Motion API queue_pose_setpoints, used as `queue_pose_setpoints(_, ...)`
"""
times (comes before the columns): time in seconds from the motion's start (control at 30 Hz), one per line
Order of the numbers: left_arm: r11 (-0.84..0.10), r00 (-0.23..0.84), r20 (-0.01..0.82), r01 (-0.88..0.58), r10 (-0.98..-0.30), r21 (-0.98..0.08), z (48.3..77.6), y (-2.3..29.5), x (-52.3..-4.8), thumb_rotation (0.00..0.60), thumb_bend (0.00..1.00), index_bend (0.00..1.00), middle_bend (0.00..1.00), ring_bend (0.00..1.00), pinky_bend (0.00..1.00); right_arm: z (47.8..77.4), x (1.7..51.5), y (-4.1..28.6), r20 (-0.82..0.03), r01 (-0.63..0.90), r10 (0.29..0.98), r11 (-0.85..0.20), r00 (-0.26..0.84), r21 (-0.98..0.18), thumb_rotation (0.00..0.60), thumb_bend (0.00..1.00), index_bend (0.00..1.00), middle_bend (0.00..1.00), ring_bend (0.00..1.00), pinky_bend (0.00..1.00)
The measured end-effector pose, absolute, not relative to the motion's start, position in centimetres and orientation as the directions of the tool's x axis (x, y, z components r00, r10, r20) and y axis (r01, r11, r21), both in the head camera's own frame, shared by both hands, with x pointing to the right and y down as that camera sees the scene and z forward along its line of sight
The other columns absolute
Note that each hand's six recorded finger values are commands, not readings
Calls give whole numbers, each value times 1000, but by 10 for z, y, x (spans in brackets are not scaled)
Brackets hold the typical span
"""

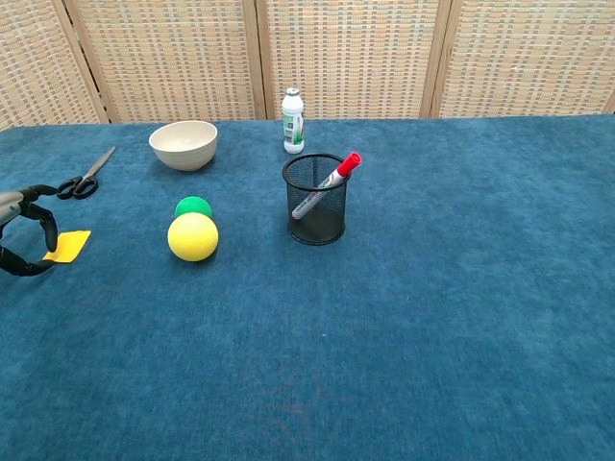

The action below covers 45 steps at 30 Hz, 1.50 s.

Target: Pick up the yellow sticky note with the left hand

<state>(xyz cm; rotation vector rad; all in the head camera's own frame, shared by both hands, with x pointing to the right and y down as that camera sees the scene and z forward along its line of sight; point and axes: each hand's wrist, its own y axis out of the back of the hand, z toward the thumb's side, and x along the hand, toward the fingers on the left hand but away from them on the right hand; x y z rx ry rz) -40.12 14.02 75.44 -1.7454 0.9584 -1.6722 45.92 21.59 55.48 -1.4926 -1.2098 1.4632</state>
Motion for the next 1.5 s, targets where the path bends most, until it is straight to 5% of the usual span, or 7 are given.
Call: queue_pose_setpoints(1.5, -626, -34, 630, -90, -775, -775, 764, 137, -396, 600, 484, 601, 0, 0, 0, 554, 461, 215, -321, 143, 943, -307, -86, -941, 600, 53, 0, 0, 0, 46)
